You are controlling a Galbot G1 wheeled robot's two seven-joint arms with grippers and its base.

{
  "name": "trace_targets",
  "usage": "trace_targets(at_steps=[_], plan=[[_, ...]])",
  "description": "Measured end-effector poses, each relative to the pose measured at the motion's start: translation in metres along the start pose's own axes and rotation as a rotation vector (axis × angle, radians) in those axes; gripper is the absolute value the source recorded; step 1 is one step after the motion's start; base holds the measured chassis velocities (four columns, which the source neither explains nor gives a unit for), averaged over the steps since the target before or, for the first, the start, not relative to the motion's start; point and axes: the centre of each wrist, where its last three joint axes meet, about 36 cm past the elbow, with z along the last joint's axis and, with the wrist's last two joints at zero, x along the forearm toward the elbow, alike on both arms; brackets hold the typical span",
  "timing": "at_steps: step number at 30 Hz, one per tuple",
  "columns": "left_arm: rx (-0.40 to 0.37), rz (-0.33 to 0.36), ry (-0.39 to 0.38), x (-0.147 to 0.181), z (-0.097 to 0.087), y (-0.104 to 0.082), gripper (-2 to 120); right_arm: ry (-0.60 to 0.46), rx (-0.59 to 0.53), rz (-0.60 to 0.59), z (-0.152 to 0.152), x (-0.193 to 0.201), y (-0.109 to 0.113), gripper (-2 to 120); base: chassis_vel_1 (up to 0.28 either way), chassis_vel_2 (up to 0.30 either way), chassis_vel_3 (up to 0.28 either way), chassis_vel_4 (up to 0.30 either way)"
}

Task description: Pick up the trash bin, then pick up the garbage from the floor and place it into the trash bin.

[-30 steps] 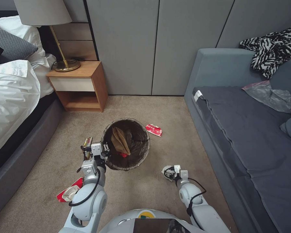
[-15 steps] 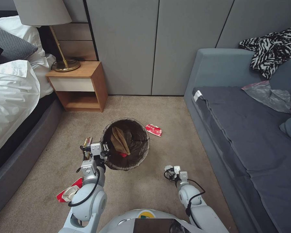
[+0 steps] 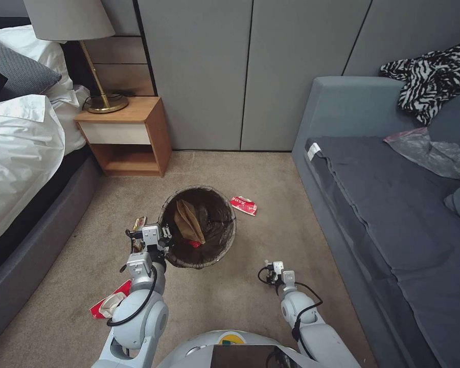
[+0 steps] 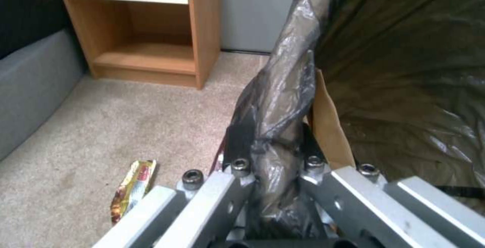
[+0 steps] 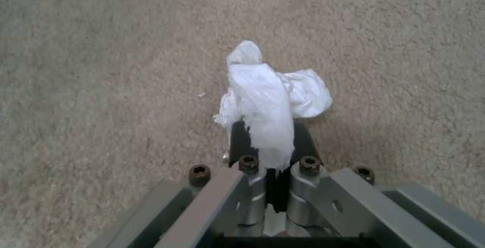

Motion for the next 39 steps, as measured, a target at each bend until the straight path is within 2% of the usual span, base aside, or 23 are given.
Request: trace_targets(at_steps=[19, 21, 22, 23, 25, 26, 28, 29, 31, 32, 33, 35, 36, 38, 39], plan=[[0.001, -0.001, 0.0, 0.0, 0.0, -0.001, 2, -0.043, 0.017, 0.021, 0.001, 0.005, -0.001, 0, 0.0, 0.0, 0.0, 0.0], [0.0, 0.0, 0.003, 0.0, 0.001, -0.001, 2, -0.087, 0.032, 0.041, -0.003, 0.01, 0.0, 0, 0.0, 0.0, 0.0, 0.0], [-0.001, 0.001, 0.007, 0.0, 0.003, -0.001, 2, -0.151, 0.052, 0.069, -0.008, 0.015, 0.003, 0, 0.0, 0.0, 0.0, 0.0], [-0.001, 0.001, 0.007, 0.0, 0.003, -0.001, 2, -0.151, 0.052, 0.069, -0.008, 0.015, 0.003, 0, 0.0, 0.0, 0.0, 0.0], [-0.002, 0.001, 0.01, 0.0, 0.004, -0.002, 2, -0.241, 0.065, 0.098, -0.015, 0.025, 0.007, 0, 0.0, 0.0, 0.0, 0.0], [-0.002, 0.001, 0.01, 0.0, 0.004, -0.002, 2, -0.241, 0.065, 0.098, -0.015, 0.025, 0.007, 0, 0.0, 0.0, 0.0, 0.0], [-0.002, 0.004, 0.011, 0.0, 0.004, -0.002, 2, -0.361, 0.074, 0.117, -0.026, 0.035, 0.012, 0, 0.0, 0.0, 0.0, 0.0], [-0.002, 0.004, 0.011, 0.0, 0.004, -0.002, 2, -0.361, 0.074, 0.117, -0.026, 0.035, 0.012, 0, 0.0, 0.0, 0.0, 0.0], [-0.002, 0.003, 0.011, 0.0, 0.004, -0.002, 2, -0.474, 0.082, 0.128, -0.037, 0.046, 0.017, 0, 0.0, 0.0, 0.0, 0.0], [-0.003, 0.002, 0.011, 0.0, 0.004, -0.002, 2, -0.52, 0.079, 0.128, -0.044, 0.052, 0.019, 0, 0.0, 0.0, 0.0, 0.0], [-0.003, 0.002, 0.011, 0.0, 0.004, -0.002, 2, -0.52, 0.079, 0.128, -0.044, 0.052, 0.019, 0, 0.0, 0.0, 0.0, 0.0], [-0.005, 0.001, 0.013, 0.0, 0.004, -0.001, 2, -0.636, 0.062, 0.107, -0.064, 0.069, 0.027, 0, 0.0, 0.0, 0.0, 0.0], [-0.005, 0.001, 0.013, 0.0, 0.004, -0.001, 2, -0.636, 0.062, 0.107, -0.064, 0.069, 0.027, 0, 0.0, 0.0, 0.0, 0.0], [-0.006, 0.001, 0.013, 0.001, 0.004, -0.001, 2, -0.757, 0.05, 0.067, -0.085, 0.087, 0.033, 0, 0.0, 0.0, 0.0, 0.0], [-0.006, 0.001, 0.013, 0.001, 0.004, -0.001, 2, -0.757, 0.05, 0.067, -0.085, 0.087, 0.033, 0, 0.0, 0.0, 0.0, 0.0]])
